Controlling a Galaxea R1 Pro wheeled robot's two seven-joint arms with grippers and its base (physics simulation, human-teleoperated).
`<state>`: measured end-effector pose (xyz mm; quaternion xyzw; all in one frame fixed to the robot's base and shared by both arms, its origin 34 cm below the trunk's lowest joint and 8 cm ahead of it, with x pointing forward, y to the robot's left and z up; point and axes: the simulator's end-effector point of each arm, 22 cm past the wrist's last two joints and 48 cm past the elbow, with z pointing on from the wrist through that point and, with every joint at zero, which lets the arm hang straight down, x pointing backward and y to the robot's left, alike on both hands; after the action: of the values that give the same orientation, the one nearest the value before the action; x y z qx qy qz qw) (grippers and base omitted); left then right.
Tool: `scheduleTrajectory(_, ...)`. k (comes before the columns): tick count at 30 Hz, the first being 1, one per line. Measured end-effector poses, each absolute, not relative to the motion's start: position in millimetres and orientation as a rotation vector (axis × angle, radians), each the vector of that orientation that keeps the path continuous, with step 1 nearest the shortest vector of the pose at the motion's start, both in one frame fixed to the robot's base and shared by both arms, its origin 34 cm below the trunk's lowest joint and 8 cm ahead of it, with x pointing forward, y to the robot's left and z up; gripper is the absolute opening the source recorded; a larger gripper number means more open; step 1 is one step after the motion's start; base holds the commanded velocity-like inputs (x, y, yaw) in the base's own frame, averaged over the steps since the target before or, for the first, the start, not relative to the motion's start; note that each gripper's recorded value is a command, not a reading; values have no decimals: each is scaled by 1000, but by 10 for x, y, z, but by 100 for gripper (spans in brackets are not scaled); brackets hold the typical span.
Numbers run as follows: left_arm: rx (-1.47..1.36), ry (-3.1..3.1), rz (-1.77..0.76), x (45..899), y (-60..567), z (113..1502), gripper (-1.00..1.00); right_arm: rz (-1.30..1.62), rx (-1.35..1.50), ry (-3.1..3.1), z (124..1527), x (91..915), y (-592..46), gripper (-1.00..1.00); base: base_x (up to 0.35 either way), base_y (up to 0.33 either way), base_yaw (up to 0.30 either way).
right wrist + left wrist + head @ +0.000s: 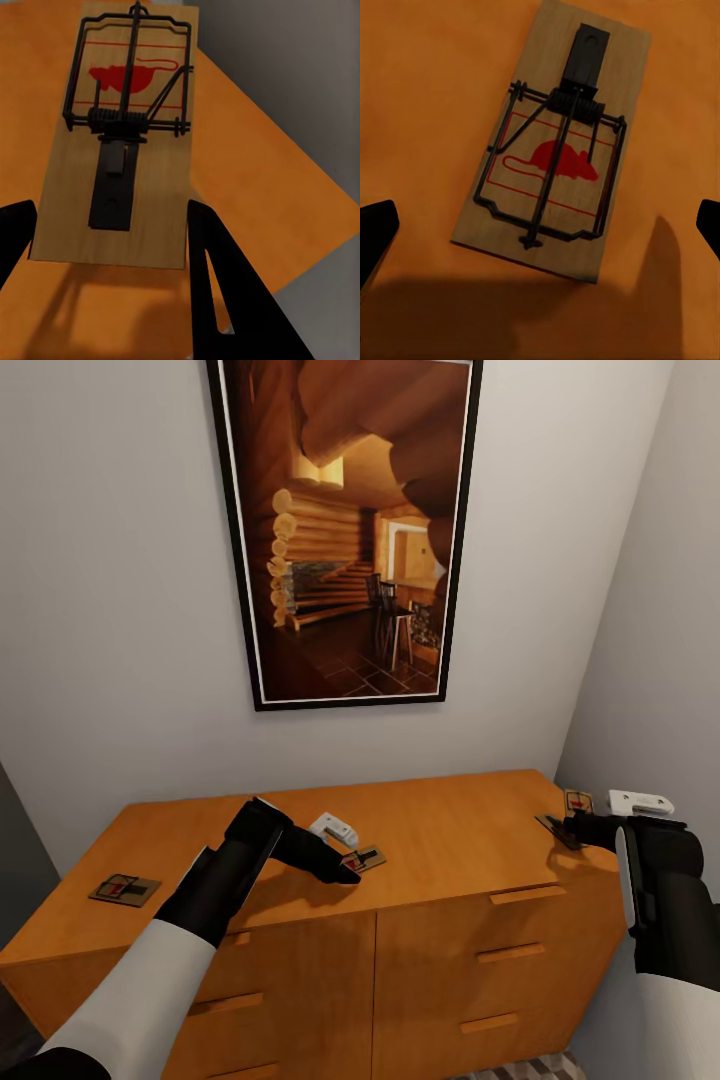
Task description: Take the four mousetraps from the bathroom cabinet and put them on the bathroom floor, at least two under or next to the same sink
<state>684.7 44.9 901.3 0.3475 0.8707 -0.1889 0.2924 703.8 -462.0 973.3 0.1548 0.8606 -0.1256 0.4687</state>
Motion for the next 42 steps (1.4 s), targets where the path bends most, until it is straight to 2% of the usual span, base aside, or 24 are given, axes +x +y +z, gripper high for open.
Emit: scheduleTrajectory(42,922,2324,-499,6849,475,9012,100,-309,378,2111,9729,7038,-4617,-100,0,0,0)
